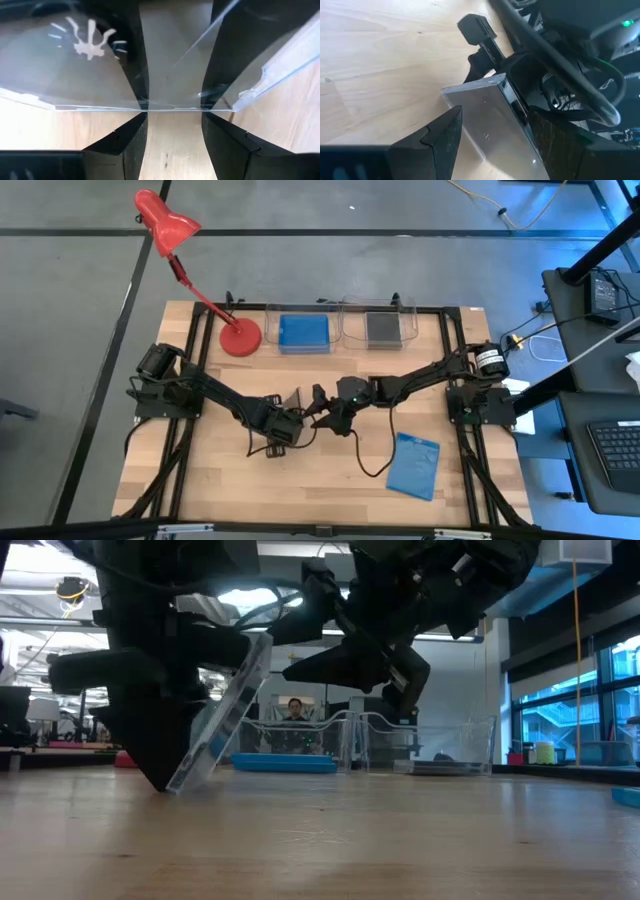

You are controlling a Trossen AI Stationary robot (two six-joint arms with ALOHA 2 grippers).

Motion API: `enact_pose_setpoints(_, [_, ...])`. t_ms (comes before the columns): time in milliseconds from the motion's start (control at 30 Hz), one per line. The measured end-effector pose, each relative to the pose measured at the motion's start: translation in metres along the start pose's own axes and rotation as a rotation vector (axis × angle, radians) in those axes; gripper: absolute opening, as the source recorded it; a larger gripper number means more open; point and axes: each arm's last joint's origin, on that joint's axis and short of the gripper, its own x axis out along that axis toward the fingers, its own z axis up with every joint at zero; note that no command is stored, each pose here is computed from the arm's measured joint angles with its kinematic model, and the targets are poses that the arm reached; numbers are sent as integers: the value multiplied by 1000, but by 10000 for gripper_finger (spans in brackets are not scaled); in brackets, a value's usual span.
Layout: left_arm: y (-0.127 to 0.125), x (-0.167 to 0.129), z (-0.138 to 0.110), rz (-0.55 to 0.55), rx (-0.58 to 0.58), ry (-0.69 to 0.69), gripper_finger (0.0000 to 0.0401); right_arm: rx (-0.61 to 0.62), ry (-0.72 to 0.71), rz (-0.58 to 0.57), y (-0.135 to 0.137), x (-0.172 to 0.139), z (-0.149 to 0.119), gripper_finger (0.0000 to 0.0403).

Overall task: Pick & place jewel cases by type
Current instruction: Put the black cd case into the right transparent bin

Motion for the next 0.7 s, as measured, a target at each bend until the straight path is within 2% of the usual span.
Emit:
enact_pose_setpoints(300, [0,0,0,5,176,-4,184,-91,-19,-11,2,1,6,234])
enact_pose_setpoints(467, [0,0,1,3,224,-4,184,-112,4,-54,-2,1,6,221])
enact_pose_setpoints(700, [0,0,1,-1,231,-16,184,-114,8,-47,-1,1,6,196])
